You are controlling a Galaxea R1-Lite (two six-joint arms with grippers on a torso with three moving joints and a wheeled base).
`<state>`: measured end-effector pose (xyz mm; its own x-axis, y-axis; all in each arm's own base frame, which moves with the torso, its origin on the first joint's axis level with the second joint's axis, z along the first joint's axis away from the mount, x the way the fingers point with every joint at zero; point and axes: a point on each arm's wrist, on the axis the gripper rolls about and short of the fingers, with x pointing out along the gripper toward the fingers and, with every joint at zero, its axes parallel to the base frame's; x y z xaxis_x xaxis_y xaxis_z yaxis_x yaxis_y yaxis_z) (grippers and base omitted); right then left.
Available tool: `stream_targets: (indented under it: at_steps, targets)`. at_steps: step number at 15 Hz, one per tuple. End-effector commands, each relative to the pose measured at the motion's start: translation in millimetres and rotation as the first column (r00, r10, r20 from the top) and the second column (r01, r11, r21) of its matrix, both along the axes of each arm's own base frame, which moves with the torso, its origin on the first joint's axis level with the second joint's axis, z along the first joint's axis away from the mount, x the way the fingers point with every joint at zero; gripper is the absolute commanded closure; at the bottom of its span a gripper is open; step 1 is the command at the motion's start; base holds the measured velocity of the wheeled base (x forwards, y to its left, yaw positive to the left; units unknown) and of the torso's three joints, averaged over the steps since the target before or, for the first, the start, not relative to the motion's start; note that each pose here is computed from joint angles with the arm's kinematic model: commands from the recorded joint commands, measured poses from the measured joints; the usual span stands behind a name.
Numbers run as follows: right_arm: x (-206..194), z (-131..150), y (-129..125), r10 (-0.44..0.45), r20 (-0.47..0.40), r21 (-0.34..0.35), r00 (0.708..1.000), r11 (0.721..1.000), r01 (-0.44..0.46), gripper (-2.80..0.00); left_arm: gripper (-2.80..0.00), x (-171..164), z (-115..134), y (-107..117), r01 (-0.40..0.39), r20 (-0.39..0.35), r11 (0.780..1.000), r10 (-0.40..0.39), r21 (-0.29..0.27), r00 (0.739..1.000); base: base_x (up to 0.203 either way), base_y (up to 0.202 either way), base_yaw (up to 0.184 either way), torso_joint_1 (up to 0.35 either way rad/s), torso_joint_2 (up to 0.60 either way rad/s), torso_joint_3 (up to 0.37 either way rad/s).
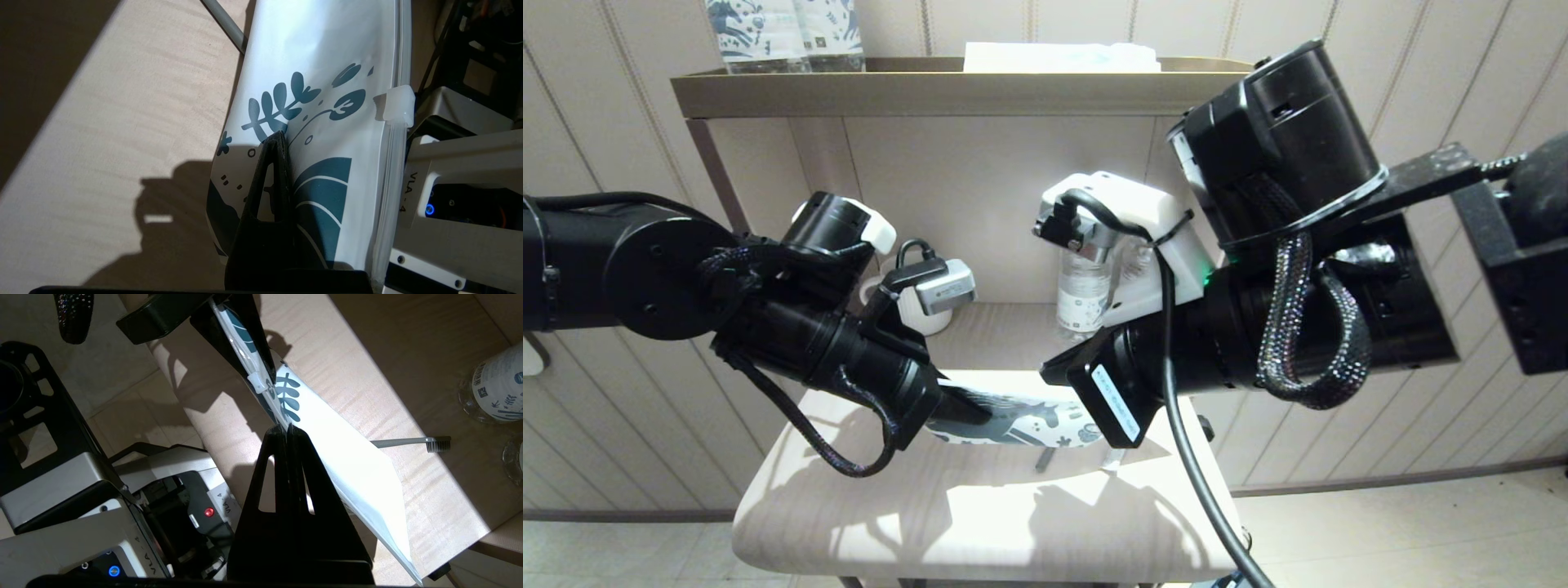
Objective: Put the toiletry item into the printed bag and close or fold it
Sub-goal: Open the storage bag
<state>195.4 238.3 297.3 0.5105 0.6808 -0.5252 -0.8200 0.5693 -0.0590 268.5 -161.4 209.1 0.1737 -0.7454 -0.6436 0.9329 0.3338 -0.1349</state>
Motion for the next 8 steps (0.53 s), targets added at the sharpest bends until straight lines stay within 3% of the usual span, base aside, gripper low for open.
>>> stream_targets:
  at_steps: [1,3,8]
  targets:
    - [-0.5,-2.3,1.4,0.016,0.006,-0.017,1.0,1.0,-0.016,0.0,0.0,0.2,-1.0,-0.1,0.004,-0.003,1.0,-0.004,0.001,1.0,0.0,0.0,0.0,0.0,0.0,0.0]
    - [-0.8,-6.9,4.1,0.051,0.029,-0.053,0.998,0.997,-0.049,-2.8,0.0,-0.4,-0.6,0.2,0.004,-0.002,1.0,-0.004,0.001,1.0,0.0,0.0,0.0,0.0,0.0,0.0]
    - [11.1,-23.2,29.5,0.045,0.041,-0.085,0.998,0.996,-0.042,-2.8,0.0,2.3,-3.5,-1.3,0.006,-0.005,1.0,-0.006,0.004,1.0,0.0,0.0,0.0,0.0,0.0,0.0]
